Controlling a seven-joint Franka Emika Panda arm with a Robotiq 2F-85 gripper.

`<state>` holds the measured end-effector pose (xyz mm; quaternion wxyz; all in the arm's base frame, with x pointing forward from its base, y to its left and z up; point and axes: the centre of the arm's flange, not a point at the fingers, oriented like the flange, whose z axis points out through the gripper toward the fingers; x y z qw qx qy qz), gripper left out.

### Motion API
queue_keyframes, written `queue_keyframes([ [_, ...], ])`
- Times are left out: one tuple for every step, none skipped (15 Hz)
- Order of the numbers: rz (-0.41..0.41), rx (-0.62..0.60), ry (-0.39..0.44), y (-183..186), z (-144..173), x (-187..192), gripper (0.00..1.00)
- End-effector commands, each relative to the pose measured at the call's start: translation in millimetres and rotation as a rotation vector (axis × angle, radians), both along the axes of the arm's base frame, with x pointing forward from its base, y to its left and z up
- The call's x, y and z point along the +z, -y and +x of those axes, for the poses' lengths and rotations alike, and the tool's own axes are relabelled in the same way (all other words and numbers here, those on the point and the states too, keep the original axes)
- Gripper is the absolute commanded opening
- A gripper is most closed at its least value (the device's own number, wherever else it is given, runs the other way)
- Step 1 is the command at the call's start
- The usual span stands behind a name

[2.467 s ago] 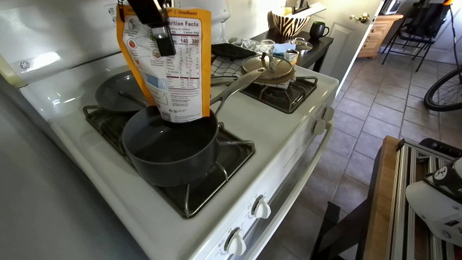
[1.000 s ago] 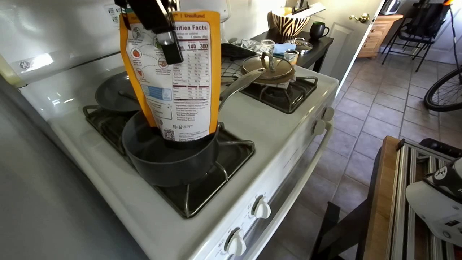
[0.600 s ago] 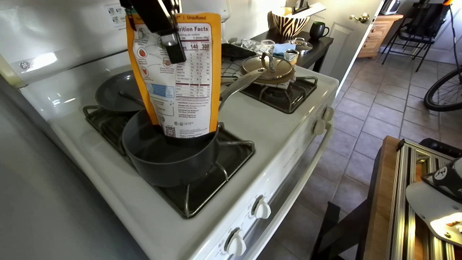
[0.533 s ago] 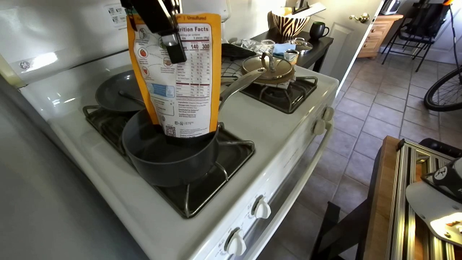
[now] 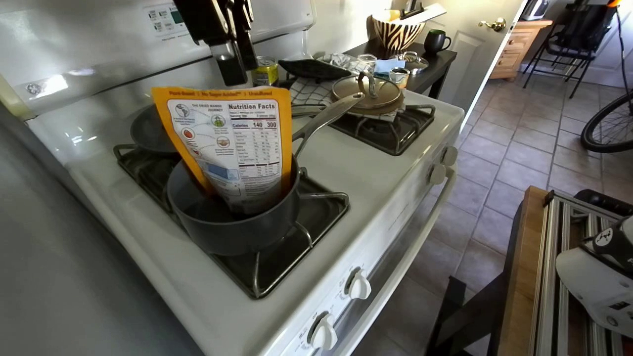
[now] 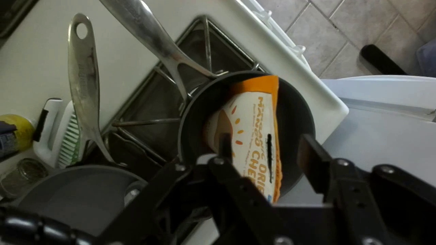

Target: Pick up the white and orange object from the gray pan and put it in the gray pot

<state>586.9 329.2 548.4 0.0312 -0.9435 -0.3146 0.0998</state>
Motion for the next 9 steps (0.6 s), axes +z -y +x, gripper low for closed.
queue_keyframes([
  [-0.024, -0.111, 0.129, 12.4, -4.1, 21.3, 0.87],
  [-0.038, -0.158, 0.160, 21.6, -8.3, 29.4, 0.94],
  [-0.045, -0.198, 0.194, 30.1, -13.9, 42.6, 0.99],
  [-0.056, -0.238, 0.229, 38.1, -20.2, 53.7, 1.00],
  [-0.066, -0.278, 0.259, 45.1, -24.2, 62.9, 1.00],
  [-0.081, -0.317, 0.290, 49.6, -29.8, 73.6, 1.00],
  [-0.093, -0.360, 0.320, 53.3, -32.9, 82.6, 1.00],
  [-0.045, -0.290, 0.267, 42.5, -3.3, 82.2, 1.00],
  [-0.043, -0.298, 0.281, 45.5, -7.9, 91.4, 1.00],
])
